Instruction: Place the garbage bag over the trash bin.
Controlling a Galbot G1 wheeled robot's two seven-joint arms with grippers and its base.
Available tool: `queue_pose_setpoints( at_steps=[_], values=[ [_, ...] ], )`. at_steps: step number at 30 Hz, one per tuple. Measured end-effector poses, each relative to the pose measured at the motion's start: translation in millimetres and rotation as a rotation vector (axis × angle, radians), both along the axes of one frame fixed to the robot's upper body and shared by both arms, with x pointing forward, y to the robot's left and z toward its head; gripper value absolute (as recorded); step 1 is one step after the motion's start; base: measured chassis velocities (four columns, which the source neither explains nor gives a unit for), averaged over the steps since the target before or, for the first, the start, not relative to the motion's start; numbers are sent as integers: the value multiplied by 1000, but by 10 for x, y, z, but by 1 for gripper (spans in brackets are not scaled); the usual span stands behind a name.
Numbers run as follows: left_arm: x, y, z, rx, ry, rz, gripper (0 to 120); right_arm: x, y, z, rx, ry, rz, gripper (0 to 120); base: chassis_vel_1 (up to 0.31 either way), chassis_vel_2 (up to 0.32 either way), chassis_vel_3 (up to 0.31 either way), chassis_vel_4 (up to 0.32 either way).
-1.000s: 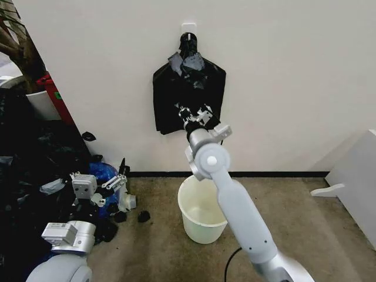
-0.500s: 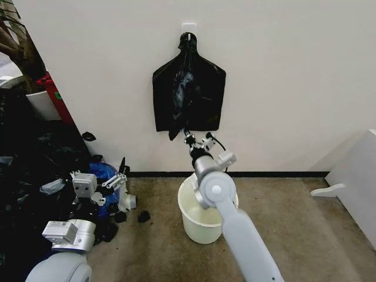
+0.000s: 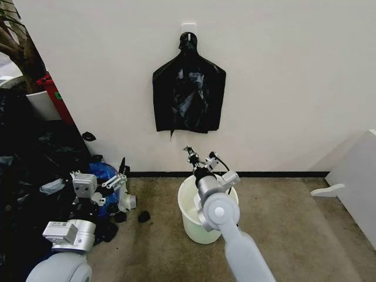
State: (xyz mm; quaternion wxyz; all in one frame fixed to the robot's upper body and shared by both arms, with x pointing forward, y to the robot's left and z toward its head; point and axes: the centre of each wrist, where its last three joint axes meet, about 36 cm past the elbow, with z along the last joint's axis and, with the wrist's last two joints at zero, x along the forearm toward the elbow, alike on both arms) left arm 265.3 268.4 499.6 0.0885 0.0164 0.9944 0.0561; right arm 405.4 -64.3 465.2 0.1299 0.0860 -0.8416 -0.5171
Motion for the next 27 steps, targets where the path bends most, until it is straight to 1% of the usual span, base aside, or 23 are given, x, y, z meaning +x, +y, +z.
queue_pose_setpoints(
  at_steps=[6, 11, 12, 14, 17, 18, 19, 20, 25, 26, 27],
  values=[
    [0, -1, 1, 2, -2, 0, 100, -4, -50, 89, -3, -29, -4, 0, 0, 0, 0, 0],
    [-1, -1, 0, 3, -2, 0, 100, 50, -124, 268, -18, -89, -31, 19, 0, 0, 0, 0],
    [-1, -1, 0, 3, -2, 0, 100, 50, -124, 268, -18, -89, -31, 19, 0, 0, 0, 0],
    [-1, -1, 0, 5, -2, -1, 100, 94, -132, 363, -2, -94, -42, 30, 0, 0, 0, 0],
    [1, -4, 0, 7, -4, -1, 100, 214, -112, 417, 1, -107, -55, 41, 0, 0, 0, 0],
    [0, -5, 3, 7, -4, -1, 100, 250, -101, 420, 0, -109, -58, 43, 0, 0, 0, 0],
    [-1, -6, 10, 8, -6, -2, 100, 302, -85, 433, 2, -111, -62, 49, 0, 0, 0, 0],
    [-1, -6, 10, 8, -6, -2, 100, 302, -85, 433, 2, -111, -62, 49, 0, 0, 0, 0],
    [-2, -4, 16, 10, -7, -3, 100, 467, -21, 522, 32, -109, -64, 71, 0, 0, 0, 0],
    [-1, -4, 16, 10, -7, -3, 100, 489, -9, 530, 33, -109, -64, 74, 0, 0, 0, 0],
    [-1, -4, 16, 10, -7, -3, 100, 489, -9, 530, 33, -109, -64, 74, 0, 0, 0, 0]
  ],
)
